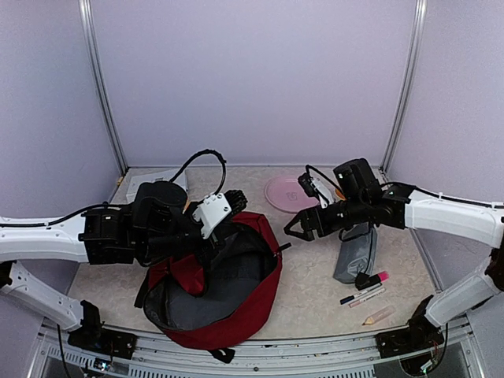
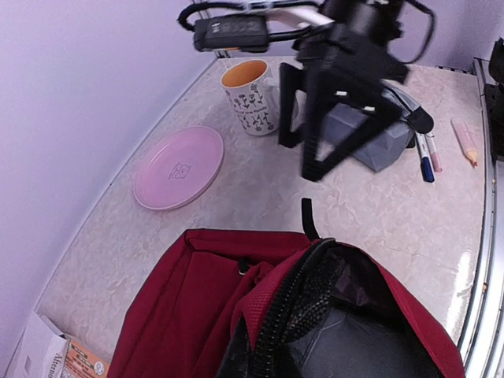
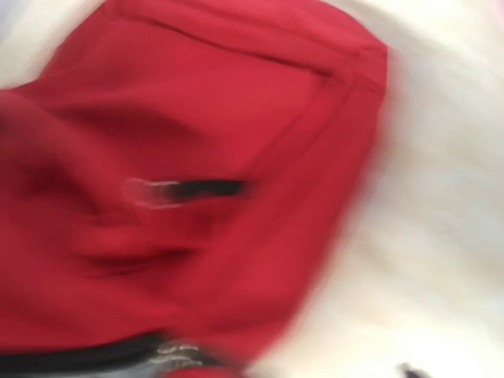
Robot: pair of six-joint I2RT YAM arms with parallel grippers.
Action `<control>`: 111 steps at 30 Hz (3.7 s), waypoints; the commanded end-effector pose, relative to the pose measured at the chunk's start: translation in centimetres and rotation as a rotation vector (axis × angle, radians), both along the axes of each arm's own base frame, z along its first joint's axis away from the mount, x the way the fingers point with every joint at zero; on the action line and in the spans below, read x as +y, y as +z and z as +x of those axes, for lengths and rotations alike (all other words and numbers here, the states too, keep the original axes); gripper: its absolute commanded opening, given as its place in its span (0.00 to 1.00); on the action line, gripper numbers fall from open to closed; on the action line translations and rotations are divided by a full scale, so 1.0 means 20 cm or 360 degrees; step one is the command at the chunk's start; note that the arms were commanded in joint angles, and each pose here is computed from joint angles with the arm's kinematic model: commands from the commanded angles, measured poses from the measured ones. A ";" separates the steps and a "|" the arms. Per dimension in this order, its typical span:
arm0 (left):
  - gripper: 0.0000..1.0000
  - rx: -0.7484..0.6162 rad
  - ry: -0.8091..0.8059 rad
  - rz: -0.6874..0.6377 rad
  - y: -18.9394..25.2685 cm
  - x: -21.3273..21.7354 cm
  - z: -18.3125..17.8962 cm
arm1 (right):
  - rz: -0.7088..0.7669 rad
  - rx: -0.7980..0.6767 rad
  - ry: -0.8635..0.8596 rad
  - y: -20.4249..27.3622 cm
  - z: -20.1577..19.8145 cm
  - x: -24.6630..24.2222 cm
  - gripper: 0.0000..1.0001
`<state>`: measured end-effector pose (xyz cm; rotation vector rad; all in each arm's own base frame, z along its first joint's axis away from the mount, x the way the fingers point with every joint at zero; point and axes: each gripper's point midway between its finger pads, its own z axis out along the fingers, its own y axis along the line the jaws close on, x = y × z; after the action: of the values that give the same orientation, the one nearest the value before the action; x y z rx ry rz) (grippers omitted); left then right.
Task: Pack the student bag
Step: Unzip the largest pocket of the student bag, then grab the largest pocket of the student bag, then place the largest pocket of the bag in the student bag, then grab the book from the book.
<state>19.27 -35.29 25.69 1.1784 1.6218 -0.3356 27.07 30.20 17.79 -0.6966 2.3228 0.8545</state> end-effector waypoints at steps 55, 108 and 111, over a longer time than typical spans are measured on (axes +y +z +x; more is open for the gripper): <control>0.81 0.0804 0.0617 -0.0754 -0.34 0.62 1.36 | -0.0076 0.0199 -0.0043 -0.42 0.15 -0.05 0.73; 0.99 0.0991 0.1898 -0.1176 -0.72 2.07 1.59 | 0.0429 -0.0215 0.0752 0.38 -0.06 0.85 0.56; 0.95 0.1049 0.1736 -0.1226 -0.75 2.04 1.65 | 0.0412 -0.0195 0.0749 0.34 -0.06 0.84 0.57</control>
<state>50.91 6.23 10.85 -0.5388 2.1452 -0.4294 25.87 47.55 27.69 -1.1529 1.8270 1.2907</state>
